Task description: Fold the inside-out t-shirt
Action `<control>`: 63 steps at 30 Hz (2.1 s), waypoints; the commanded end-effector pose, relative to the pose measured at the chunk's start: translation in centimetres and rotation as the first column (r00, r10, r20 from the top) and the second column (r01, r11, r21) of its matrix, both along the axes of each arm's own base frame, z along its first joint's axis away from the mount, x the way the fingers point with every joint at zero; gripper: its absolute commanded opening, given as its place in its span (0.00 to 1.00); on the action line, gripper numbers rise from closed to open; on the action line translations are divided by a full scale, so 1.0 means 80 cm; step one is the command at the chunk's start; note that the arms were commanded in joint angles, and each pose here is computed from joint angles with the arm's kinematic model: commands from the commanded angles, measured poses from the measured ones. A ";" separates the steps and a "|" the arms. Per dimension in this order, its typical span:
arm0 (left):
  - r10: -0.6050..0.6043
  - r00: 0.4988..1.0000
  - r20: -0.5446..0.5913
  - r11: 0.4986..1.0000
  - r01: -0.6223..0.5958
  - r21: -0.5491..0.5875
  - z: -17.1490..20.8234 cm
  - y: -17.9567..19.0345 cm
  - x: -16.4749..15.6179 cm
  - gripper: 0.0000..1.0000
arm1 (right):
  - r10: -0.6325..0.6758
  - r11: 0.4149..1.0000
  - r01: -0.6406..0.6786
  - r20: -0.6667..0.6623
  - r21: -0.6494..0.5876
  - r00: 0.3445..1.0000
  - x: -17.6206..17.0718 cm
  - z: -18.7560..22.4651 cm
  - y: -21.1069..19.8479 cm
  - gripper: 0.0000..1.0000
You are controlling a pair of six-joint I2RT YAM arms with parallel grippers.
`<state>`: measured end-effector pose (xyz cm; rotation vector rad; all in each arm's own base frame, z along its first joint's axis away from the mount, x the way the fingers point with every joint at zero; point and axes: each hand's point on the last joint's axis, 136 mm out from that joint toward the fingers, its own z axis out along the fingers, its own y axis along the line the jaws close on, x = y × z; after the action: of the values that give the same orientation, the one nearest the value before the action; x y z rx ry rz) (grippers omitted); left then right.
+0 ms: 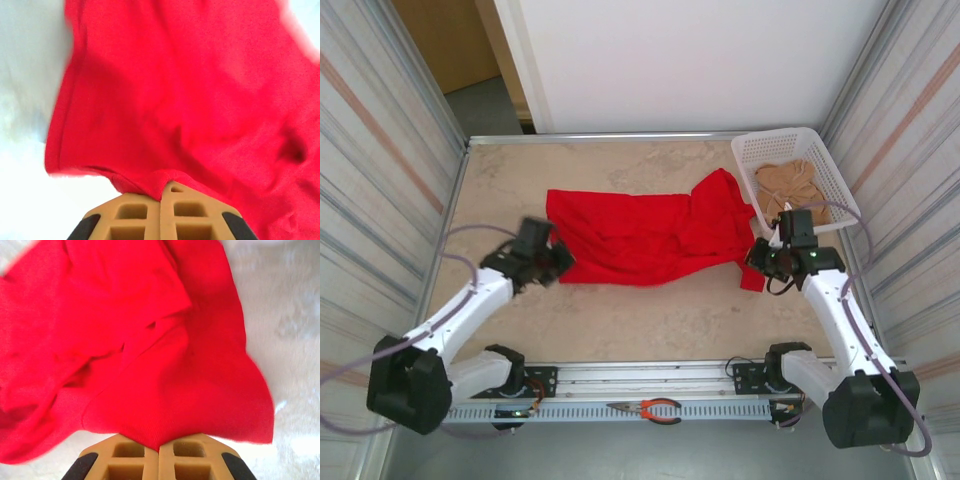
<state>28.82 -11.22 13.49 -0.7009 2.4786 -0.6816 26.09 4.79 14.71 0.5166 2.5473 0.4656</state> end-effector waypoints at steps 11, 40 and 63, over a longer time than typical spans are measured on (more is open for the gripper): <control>-0.124 0.952 0.281 0.989 0.141 -0.043 0.169 0.046 0.090 0.00 | 0.034 0.998 -0.040 0.121 0.055 0.992 0.026 0.084 -0.001 0.00; 0.038 0.797 0.602 0.999 -0.010 -0.049 0.375 0.093 0.140 0.00 | 0.028 0.977 -0.133 0.525 0.164 0.851 0.092 0.346 0.014 0.00; 0.100 0.705 0.703 0.994 -0.046 -0.096 0.464 0.136 0.276 0.00 | 0.032 0.946 -0.236 0.660 0.222 0.750 0.234 0.448 0.044 0.00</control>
<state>51.14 -1.51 53.28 -0.3870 1.6510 -0.8524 44.87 8.37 53.64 0.1610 1.7806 0.9350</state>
